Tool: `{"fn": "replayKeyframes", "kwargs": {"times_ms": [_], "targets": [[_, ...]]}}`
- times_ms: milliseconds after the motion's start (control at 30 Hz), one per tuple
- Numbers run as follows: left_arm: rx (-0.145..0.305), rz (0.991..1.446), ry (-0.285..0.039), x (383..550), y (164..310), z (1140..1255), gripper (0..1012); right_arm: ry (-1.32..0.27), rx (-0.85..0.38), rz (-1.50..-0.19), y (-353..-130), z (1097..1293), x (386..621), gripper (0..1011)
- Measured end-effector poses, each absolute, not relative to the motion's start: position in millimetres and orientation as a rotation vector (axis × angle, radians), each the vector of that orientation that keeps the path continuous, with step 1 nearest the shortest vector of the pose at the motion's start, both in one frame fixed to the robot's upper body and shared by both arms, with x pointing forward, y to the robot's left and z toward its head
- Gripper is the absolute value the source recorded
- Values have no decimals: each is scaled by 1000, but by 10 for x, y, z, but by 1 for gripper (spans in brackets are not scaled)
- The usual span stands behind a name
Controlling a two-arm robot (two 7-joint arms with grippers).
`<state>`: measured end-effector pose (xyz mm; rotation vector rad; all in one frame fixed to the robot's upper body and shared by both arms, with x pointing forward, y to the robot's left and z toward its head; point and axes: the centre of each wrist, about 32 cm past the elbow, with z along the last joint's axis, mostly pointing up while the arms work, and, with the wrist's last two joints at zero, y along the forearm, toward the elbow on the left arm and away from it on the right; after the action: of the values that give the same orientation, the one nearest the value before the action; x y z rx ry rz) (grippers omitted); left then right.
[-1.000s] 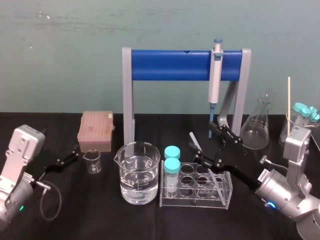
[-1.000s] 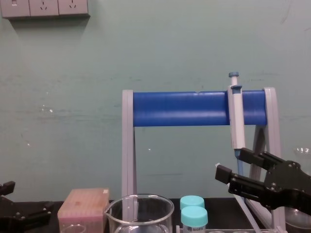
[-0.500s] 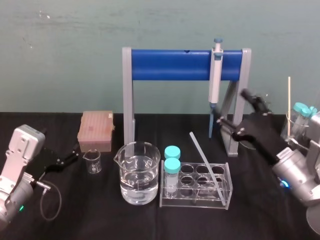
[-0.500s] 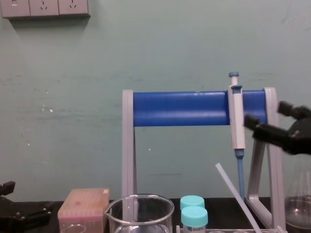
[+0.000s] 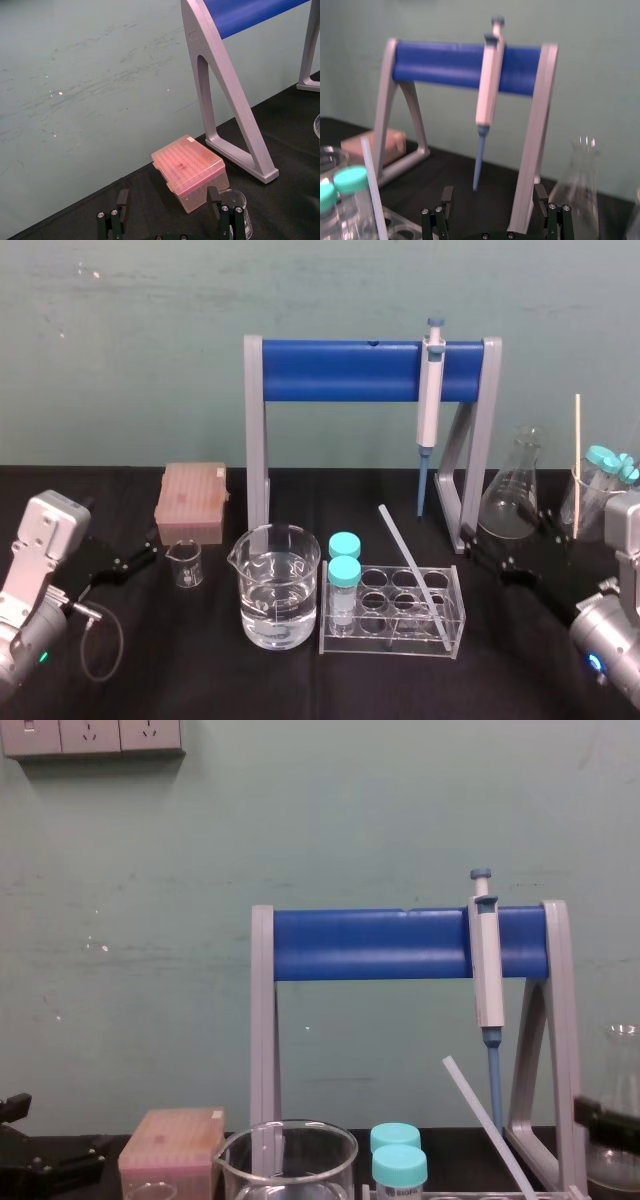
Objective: Pick up the stirring rod with one hand, then place it down.
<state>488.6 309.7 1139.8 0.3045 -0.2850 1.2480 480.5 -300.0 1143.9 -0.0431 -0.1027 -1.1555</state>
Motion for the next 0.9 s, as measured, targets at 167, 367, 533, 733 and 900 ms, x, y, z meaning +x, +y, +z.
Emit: {"fn": "replayKeyframes", "kwargs": {"times_ms": [167,367,533,733,900], "targets": [[304,1248,-285,4886,3097,11398,1000,-70,-76,-1176,-3019,11403,4770,1003],[304,1248,-285,4886,3097,11398,1000,-68,-76,-1178,-3020,11400,4771,1003],[304,1248,-285,4886,3097,11398,1000,-69,-76,-1178,-3020,11401,4771,1003],[304,1248,-285,4886,3097,11398,1000,-70,-76,-1177,-3020,11402,4772,1003],[304,1248,-285,4886,3097,11398,1000,-70,-76,-1177,-3020,11402,4771,1003]]}}
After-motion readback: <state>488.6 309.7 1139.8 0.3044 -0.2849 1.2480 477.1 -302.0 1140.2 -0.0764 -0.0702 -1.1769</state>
